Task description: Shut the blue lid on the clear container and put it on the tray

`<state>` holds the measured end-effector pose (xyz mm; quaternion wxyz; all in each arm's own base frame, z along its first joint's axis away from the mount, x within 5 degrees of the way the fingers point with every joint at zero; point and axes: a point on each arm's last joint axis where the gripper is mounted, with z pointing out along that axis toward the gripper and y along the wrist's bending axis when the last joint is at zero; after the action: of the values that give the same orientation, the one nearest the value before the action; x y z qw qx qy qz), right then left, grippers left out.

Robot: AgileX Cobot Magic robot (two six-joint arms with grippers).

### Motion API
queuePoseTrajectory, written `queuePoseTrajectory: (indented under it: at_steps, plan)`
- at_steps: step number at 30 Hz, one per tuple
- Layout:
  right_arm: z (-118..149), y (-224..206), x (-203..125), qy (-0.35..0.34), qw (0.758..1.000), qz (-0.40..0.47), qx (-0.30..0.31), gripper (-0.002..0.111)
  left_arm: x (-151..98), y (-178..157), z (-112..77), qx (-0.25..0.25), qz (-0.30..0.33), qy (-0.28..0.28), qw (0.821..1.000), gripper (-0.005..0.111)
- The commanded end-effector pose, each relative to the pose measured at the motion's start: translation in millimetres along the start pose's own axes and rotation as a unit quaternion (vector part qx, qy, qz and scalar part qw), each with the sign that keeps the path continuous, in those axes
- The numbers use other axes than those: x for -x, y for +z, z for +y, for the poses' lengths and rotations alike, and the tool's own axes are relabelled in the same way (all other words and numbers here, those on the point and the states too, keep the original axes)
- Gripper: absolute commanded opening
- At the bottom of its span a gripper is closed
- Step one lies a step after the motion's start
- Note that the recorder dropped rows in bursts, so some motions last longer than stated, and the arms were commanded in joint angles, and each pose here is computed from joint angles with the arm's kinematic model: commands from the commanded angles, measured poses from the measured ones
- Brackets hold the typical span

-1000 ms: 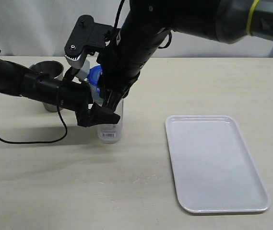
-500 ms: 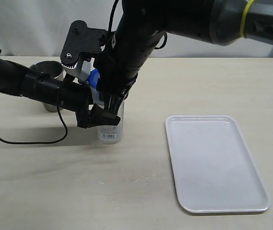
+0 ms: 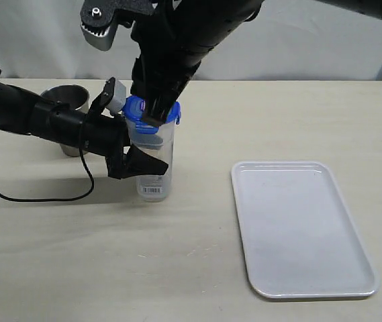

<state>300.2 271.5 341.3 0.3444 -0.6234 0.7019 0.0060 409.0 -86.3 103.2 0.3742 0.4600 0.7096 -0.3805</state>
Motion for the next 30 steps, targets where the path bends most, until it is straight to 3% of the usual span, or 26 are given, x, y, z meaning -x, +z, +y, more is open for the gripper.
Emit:
queuePoseTrajectory:
  at_steps: [1, 14, 30]
  plan:
    - [4, 18, -5, 0.0, 0.999, 0.025, 0.02, 0.036, -1, 2, -2.6, -0.011, 0.006, 0.019, 1.0, 0.0]
    - [7, 71, -23, -0.015, 0.995, 0.098, 0.018, 0.036, 0, 2, -3.6, -0.017, 0.001, 0.018, 1.0, 0.0]
    - [18, 96, -34, -0.03, 0.99, 0.126, 0.053, 0.032, 0, 2, -3.6, -0.017, 0.001, 0.018, 1.0, 0.0]
